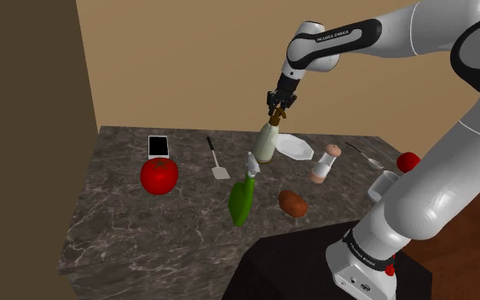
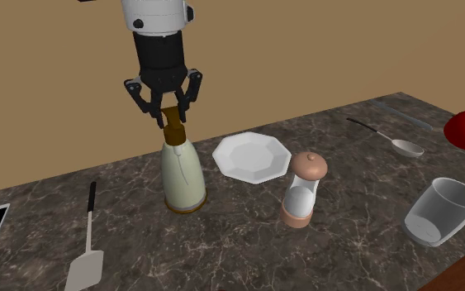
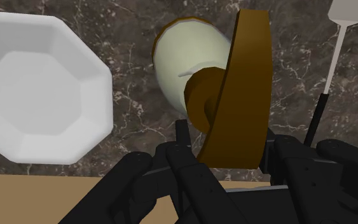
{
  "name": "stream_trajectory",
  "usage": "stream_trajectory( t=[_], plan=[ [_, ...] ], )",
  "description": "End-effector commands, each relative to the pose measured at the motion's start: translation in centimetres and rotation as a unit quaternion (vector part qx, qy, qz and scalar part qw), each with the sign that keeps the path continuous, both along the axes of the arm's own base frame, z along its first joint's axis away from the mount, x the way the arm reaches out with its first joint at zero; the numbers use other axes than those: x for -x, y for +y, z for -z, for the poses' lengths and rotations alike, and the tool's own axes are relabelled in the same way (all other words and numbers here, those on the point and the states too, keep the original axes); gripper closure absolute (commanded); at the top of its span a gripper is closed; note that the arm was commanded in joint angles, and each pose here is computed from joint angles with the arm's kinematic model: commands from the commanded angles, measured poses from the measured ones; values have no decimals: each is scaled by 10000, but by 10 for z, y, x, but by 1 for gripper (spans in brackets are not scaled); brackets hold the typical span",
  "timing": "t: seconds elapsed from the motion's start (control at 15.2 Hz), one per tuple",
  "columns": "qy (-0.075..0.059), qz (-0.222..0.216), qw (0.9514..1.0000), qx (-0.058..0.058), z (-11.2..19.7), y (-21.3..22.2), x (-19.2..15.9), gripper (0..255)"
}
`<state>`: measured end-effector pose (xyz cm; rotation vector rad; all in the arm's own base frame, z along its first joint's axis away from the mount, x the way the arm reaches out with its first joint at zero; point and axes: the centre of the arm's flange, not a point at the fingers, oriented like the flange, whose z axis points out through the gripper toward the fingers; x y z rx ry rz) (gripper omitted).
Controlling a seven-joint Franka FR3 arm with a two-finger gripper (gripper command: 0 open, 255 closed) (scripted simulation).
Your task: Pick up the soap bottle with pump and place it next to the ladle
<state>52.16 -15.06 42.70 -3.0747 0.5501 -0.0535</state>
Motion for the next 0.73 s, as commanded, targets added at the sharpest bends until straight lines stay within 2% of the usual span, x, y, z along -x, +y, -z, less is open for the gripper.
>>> stream_trajectory(
  t=[0.0,0.26,0.66],
  plan=[
    [3,0,10000,-1,0,0,0,255],
    [3,0,10000,-1,0,0,0,255],
    [3,0,10000,-1,-31,0,0,255]
  ],
)
